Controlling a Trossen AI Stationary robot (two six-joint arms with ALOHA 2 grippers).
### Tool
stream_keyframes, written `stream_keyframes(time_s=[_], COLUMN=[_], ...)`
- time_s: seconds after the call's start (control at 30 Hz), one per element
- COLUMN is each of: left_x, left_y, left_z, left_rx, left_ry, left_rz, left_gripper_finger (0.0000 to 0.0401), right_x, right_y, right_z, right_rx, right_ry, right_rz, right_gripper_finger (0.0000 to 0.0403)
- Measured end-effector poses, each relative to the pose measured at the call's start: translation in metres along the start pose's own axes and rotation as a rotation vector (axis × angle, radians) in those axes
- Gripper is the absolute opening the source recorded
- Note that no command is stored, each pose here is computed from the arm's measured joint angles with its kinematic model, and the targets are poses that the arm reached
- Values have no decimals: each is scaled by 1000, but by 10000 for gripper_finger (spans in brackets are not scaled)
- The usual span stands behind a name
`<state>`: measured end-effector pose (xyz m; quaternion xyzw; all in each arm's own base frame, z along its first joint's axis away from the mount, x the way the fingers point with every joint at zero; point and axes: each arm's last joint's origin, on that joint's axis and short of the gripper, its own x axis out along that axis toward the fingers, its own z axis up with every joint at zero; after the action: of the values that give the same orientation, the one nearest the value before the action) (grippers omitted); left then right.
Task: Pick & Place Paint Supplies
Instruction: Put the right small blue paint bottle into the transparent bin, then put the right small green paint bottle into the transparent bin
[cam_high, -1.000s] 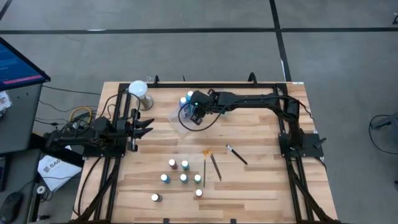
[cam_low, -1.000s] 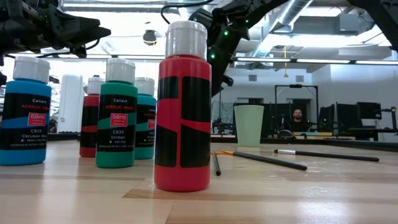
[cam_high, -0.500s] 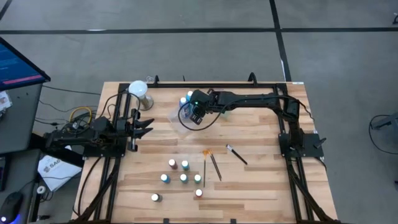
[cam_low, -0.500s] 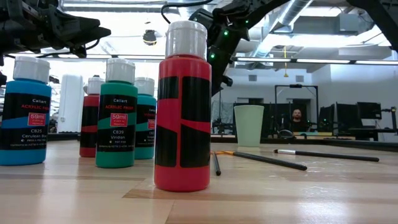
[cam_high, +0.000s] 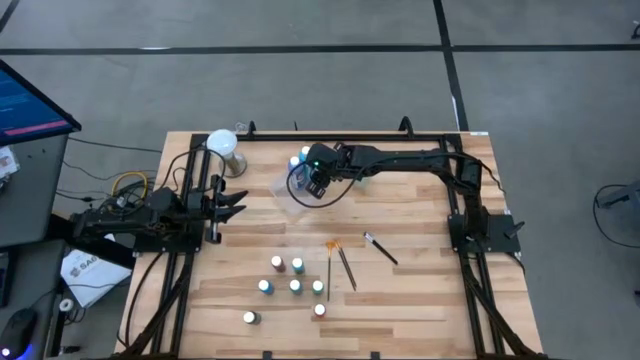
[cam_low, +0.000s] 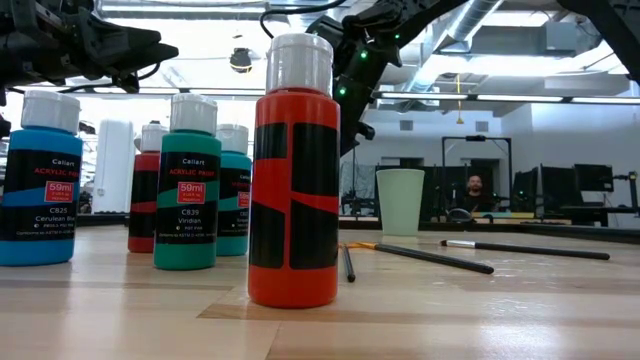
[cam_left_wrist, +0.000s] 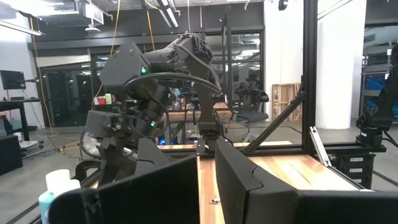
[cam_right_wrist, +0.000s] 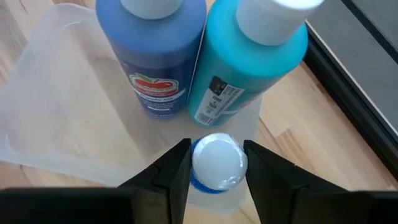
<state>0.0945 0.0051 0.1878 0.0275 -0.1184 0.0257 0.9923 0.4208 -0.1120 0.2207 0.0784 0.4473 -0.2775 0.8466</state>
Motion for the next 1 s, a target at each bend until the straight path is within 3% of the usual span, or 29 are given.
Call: stream_keyframes(time_s=[0.47, 0.7, 0.83, 1.0], left_x=[0, 0, 0, 0], left_y=[0, 0, 0, 0], left_z=[0, 0, 0, 0], left_rx=[0, 0, 0, 0], left_ry=[0, 0, 0, 0], left_rz=[0, 0, 0, 0], left_gripper_finger=[1, 1, 1, 1], right_x=[-4, -69, -116, -146], right_y=[0, 1, 24, 86], right_z=[-2, 10, 5, -22], right_rx=[-2, 22, 32, -109], right_ry=[28, -16, -21, 4], right_rz=[32, 103, 312, 460], right_gripper_finger=[171, 195, 196, 191])
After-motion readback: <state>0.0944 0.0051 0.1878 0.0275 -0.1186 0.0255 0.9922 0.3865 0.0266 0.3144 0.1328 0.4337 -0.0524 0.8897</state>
